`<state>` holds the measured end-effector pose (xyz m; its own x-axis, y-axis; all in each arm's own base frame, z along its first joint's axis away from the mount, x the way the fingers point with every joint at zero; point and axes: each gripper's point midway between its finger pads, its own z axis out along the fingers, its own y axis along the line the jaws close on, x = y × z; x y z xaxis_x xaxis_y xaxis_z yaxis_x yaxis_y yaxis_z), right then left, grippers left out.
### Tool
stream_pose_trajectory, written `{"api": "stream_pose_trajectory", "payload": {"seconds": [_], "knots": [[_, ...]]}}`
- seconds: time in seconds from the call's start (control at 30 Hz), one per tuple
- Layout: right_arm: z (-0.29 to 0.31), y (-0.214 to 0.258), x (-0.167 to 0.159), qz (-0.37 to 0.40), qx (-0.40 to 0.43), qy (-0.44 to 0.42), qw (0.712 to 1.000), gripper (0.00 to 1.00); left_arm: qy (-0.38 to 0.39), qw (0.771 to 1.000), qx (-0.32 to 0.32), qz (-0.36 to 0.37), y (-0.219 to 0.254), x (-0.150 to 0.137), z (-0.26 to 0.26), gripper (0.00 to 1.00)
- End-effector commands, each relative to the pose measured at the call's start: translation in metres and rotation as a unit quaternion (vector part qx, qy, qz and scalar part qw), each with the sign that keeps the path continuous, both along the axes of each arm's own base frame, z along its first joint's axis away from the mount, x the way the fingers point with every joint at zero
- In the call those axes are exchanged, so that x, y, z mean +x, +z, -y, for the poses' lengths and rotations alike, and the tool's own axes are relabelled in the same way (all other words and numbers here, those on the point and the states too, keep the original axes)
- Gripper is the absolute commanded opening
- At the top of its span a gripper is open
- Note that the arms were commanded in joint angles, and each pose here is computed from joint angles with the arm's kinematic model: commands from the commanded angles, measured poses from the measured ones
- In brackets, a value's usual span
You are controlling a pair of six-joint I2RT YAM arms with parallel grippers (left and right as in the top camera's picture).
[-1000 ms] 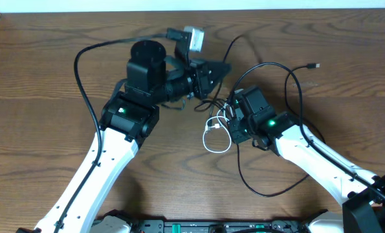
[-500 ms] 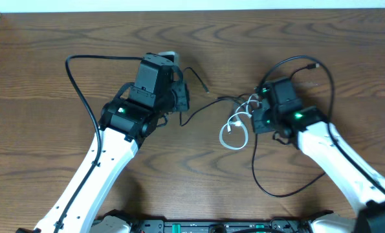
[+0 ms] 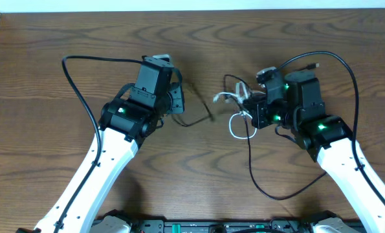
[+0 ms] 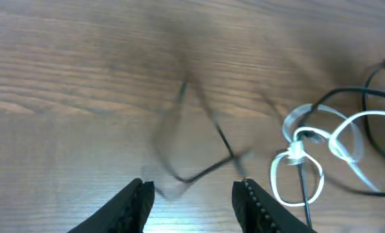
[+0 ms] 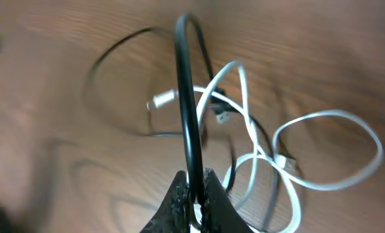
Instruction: Untangle cables
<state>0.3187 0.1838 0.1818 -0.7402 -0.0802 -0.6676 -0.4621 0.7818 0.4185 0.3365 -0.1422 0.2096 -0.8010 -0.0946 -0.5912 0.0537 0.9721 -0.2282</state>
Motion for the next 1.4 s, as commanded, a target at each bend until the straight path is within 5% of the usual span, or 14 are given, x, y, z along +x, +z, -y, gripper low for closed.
{"api": "stream_pose_trajectory", "payload": {"seconds": [0.0, 0.4, 0.63, 1.0, 1.37], "knots": [[-0.021, 0.022, -0.013, 0.011, 0.053, 0.064, 0.996, 0.01, -0.017, 1.000, -0.013, -0.003, 0.003, -0.001, 0.008, 0.46], [-0.041, 0.042, -0.031, 0.014, 0.116, 0.136, 0.984, 0.01, -0.053, 0.997, -0.052, -0.011, 0.004, -0.003, 0.027, 0.72], [-0.043, 0.044, -0.033, 0.013, 0.123, 0.143, 0.982, 0.01, -0.172, 0.979, -0.109, -0.022, 0.002, -0.010, 0.069, 0.76], [-0.047, 0.048, -0.040, 0.006, 0.139, 0.163, 0.977, 0.01, -0.215, 0.966, -0.144, -0.020, -0.006, 0.001, 0.092, 0.74], [-0.052, 0.053, -0.050, 0.000, 0.159, 0.189, 0.969, 0.01, -0.229, 0.960, -0.161, 0.010, 0.006, 0.008, 0.100, 0.53]]}}
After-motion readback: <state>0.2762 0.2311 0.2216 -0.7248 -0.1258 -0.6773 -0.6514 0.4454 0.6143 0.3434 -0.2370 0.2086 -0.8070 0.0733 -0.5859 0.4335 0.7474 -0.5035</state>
